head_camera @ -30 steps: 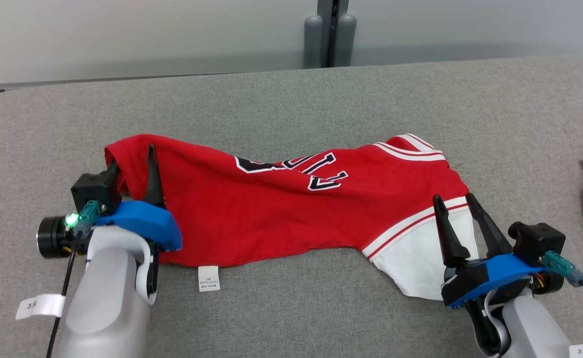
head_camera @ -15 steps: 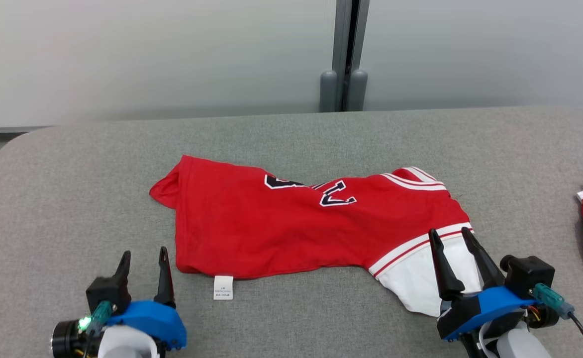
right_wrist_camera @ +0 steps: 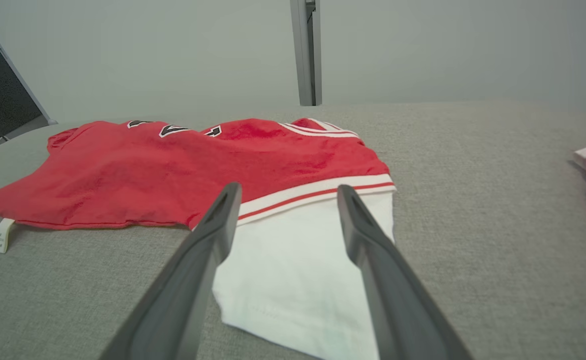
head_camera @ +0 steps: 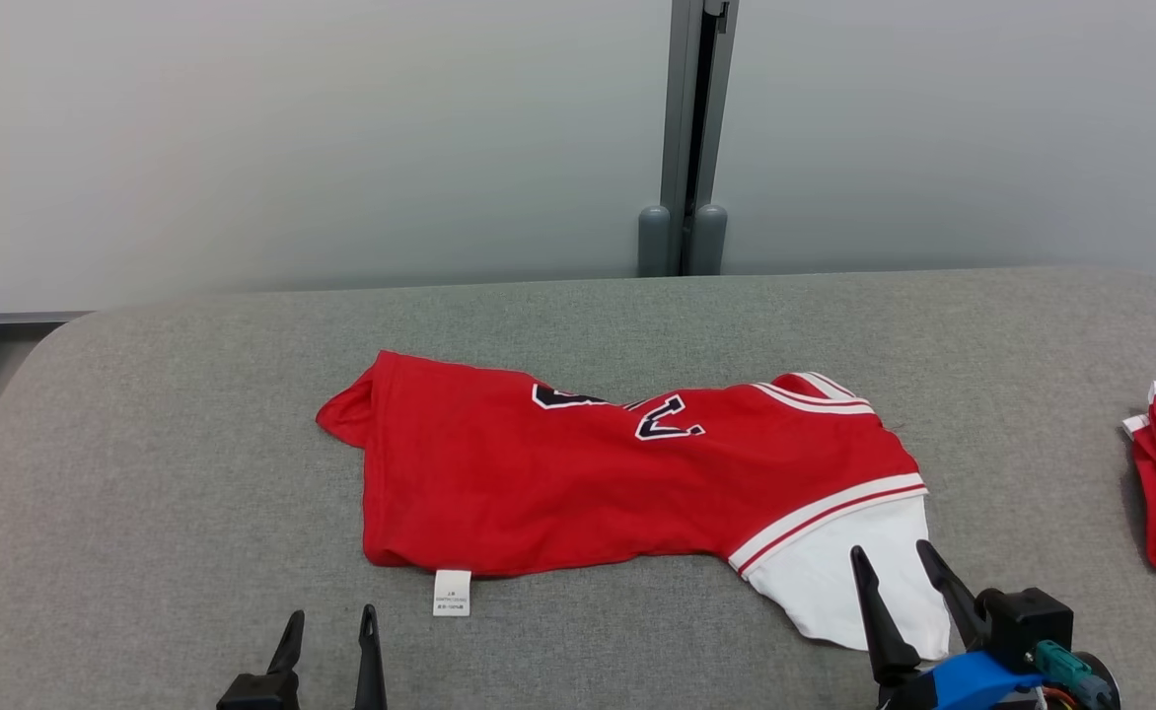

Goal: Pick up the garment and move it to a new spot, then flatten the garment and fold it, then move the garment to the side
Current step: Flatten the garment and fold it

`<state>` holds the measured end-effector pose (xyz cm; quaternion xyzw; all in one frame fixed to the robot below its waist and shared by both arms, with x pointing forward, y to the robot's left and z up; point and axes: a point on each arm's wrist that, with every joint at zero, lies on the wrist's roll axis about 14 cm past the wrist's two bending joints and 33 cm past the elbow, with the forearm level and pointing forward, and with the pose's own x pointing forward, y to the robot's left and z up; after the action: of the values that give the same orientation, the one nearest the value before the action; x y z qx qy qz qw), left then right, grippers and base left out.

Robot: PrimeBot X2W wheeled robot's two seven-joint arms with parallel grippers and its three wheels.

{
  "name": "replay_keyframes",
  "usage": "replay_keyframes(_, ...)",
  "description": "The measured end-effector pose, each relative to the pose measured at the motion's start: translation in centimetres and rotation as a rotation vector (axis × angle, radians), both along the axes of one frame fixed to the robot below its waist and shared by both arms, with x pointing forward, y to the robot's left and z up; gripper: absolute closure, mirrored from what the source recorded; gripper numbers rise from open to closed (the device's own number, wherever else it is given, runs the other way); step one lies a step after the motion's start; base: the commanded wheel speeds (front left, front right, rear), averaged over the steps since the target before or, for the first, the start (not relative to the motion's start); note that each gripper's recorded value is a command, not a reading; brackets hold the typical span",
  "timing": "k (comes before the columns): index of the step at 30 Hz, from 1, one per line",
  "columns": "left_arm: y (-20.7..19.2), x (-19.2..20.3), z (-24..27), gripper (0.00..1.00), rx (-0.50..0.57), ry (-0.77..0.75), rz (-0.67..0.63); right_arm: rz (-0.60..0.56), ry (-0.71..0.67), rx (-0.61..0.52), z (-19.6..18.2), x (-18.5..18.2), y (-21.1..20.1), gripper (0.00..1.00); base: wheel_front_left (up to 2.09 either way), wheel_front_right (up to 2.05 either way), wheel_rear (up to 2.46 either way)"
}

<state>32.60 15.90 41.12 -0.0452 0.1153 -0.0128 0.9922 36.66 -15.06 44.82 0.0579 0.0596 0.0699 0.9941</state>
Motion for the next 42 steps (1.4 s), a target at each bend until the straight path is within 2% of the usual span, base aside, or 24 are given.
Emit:
replay_keyframes(6, -0.3, -0.5, -0.5, 0.00, -0.007, 0.018, -0.004, -0.002, 0.008, -0.004, -0.3, -0.2, 0.0, 0.00, 0.00, 0.00, 0.00)
replay_keyframes(10, -0.7, -0.9, -2.5, 0.00, 0.000, 0.089, -0.025, -0.006, 0.025, -0.001, -0.8, -0.1, -0.1, 0.00, 0.00, 0.00, 0.00)
replay_keyframes(17, -1.3, 2.6, -4.0, 0.00, 0.029, 0.139, -0.065, -0.027, 0.060, 0.004, -2.1, 1.4, -1.0, 0.00, 0.00, 0.00, 0.00)
replay_keyframes(21, -1.0, 3.3, -6.0, 0.00, 0.039, 0.208, -0.058, -0.033, 0.080, -0.003, -2.9, 2.4, -1.5, 0.00, 0.00, 0.00, 0.00)
replay_keyframes(26, -0.8, 5.2, -5.9, 0.00, 0.017, 0.193, -0.040, -0.039, 0.088, -0.006, -3.3, 3.4, -2.0, 0.00, 0.00, 0.00, 0.00)
replay_keyframes(39, -1.7, 7.1, -4.5, 0.00, 0.005, 0.133, -0.071, -0.039, 0.096, -0.002, -3.7, 4.3, -2.0, 0.00, 0.00, 0.00, 0.00)
replay_keyframes(40, -1.7, 7.1, -4.5, 0.35, 0.005, 0.133, -0.071, -0.040, 0.099, 0.000, -3.8, 4.2, -2.0, 0.00, 0.00, 0.00, 0.00)
replay_keyframes(42, -1.6, 7.2, -4.3, 0.82, 0.005, 0.126, -0.064, -0.041, 0.102, 0.001, -3.9, 4.2, -2.0, 0.00, 0.00, 0.00, 0.00)
